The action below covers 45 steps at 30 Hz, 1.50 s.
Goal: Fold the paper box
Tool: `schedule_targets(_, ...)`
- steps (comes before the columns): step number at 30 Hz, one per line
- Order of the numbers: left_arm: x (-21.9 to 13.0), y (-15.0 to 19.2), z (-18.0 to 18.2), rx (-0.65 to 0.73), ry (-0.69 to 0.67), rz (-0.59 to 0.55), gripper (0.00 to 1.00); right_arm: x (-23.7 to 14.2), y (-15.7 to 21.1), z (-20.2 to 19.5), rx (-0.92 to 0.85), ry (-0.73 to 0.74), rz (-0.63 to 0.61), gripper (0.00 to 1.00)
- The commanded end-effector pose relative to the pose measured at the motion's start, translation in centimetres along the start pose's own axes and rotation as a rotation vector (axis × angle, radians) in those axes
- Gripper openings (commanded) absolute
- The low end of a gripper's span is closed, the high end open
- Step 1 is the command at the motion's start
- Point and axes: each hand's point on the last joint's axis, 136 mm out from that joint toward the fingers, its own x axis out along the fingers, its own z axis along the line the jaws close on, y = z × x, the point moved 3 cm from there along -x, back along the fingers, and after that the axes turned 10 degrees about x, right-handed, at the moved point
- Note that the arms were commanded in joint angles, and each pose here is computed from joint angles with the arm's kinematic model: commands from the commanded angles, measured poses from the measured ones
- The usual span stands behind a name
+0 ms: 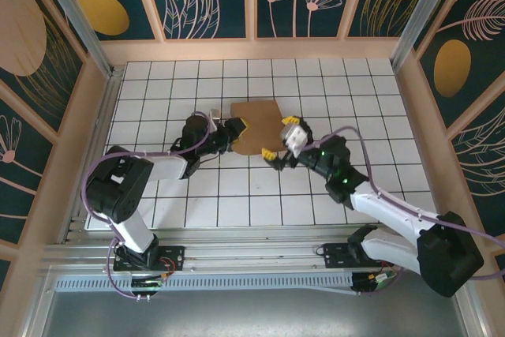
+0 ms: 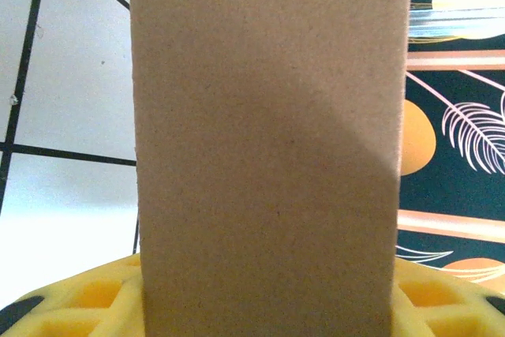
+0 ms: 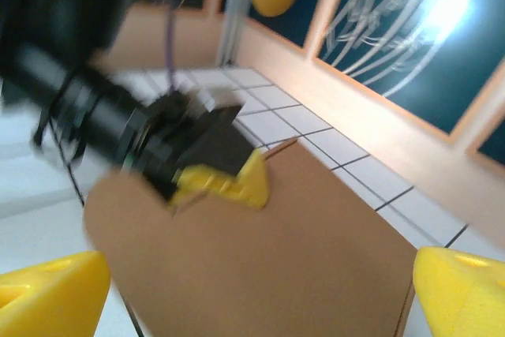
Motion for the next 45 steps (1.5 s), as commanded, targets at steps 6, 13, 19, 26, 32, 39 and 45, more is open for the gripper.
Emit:
schedule_targets(6,-0.8,-1.0,-1.0,-0.055,-0.029,-0.031,0.47,3.1,2.3,-0.4,-0.687,0.022,0.100,0.99)
schedule_targets(13,-0.5,-0.7,-1.3,-0.129,0.028,-0.008,0.47,6.2,3.9,-1.7,-0.824,0.117,0.115,0.93)
schedule_targets(19,-0.7,-0.9,-1.4,-0.148,0.038,0.001,0.47,7.3,4.1,-2.1,-0.817,0.124,0.130,0.70)
schedule_targets(26,-1.3,-1.1,-3.3,-0.119,0.096,-0.008,0.57,7.0,4.7,-2.4,-0.803,0.164,0.136,0.54)
schedule_targets(32,-3.5,-3.0,-3.7,-0.037,0.058,-0.117,0.77,6.3,4.2,-2.2,-0.713,0.117,0.162,0.43)
schedule_targets(39,-9.4,-7.8,-6.4,0.277,-0.142,-0.352,0.85,4.3,4.5,-1.3,-0.613,-0.045,0.270,0.42)
schedule_targets(45,-12.6,-9.2,-6.5,0.391,-0.323,-0.475,0.90,3.3,2.8,-1.8,-0.555,-0.076,0.266,0.43)
